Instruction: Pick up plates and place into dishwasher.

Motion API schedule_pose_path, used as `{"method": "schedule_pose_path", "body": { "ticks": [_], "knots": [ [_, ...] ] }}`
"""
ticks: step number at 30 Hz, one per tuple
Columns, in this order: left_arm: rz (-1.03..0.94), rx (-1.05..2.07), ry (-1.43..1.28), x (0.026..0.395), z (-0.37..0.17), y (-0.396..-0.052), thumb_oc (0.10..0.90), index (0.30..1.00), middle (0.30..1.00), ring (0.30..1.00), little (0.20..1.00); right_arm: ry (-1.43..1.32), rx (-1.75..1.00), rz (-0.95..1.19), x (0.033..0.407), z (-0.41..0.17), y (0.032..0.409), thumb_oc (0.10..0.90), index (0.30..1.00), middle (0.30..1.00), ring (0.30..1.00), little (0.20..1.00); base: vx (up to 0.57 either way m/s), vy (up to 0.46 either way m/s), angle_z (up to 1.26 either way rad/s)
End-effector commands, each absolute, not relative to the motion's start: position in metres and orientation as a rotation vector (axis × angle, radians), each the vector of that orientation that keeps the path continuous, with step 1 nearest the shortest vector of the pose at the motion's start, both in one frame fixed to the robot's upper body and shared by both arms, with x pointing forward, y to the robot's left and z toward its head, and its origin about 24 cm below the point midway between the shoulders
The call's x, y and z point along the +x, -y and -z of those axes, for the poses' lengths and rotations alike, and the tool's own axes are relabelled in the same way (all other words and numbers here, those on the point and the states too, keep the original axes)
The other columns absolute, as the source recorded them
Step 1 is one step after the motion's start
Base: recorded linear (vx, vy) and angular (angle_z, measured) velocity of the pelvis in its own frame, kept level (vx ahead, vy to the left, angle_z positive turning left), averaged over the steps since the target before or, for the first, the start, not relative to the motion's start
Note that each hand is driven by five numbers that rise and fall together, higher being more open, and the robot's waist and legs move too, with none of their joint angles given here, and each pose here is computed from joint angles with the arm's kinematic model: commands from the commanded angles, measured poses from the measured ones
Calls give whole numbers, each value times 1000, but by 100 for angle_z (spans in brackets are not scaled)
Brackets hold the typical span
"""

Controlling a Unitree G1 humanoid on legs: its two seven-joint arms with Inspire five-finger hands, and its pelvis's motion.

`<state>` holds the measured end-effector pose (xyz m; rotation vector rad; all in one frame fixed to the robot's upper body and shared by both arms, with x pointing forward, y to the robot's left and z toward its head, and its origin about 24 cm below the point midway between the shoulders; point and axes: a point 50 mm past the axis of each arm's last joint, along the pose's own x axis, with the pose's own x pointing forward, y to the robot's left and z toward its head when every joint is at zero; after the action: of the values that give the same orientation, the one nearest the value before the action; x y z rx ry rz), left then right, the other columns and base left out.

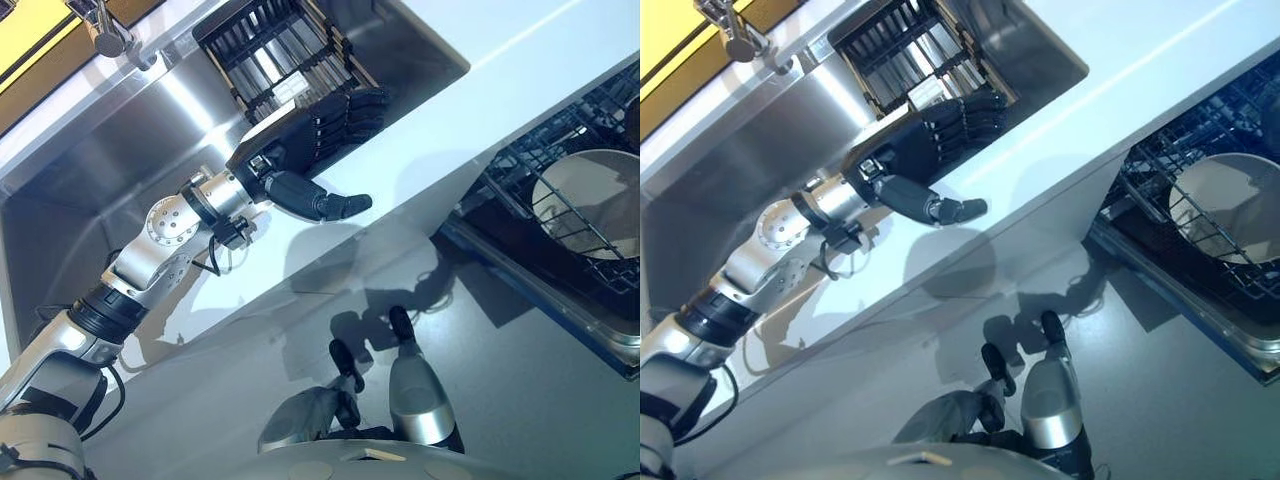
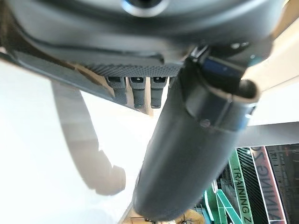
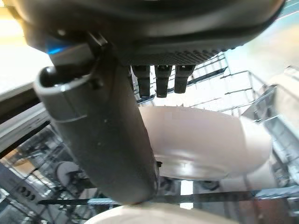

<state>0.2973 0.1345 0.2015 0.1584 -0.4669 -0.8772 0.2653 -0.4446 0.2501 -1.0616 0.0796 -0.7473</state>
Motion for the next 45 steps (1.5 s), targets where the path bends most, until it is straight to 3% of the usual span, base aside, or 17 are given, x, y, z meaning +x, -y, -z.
{"method": "schedule_pose_path", "body": {
  "ticks": [1, 24, 37, 38, 40, 45],
  "knots": [
    [889, 86, 578, 293, -213, -130, 800, 900, 900, 900, 900, 66, -1103, 805, 258, -271, 439, 800, 900, 900, 900, 900, 48, 18, -17],
    [877, 43, 449, 292, -179, -135, 800, 900, 900, 900, 900, 202, -987, 762, 236, -261, 432, 800, 900, 900, 900, 900, 53, -2, -7],
    [807, 17, 350, 293, -151, -150, 800, 900, 900, 900, 900, 24, -1008, 788, 215, -234, 451, 800, 900, 900, 900, 900, 2, 1, -1],
    [812, 32, 348, 292, -150, -152, 800, 900, 900, 900, 900, -107, -1058, 751, 208, -218, 458, 528, 667, 667, 667, 628, -53, -13, 0],
    [824, 55, 343, 291, -149, -152, 800, 900, 900, 900, 900, -194, -1080, 721, 203, -201, 462, 100, 300, 300, 300, 200, -57, -18, 0],
    [853, 73, 342, 291, -151, -147, 800, 900, 900, 900, 900, -300, -1074, 683, 199, -174, 466, 100, 300, 300, 300, 200, -8, -5, 0]
  ]
}}
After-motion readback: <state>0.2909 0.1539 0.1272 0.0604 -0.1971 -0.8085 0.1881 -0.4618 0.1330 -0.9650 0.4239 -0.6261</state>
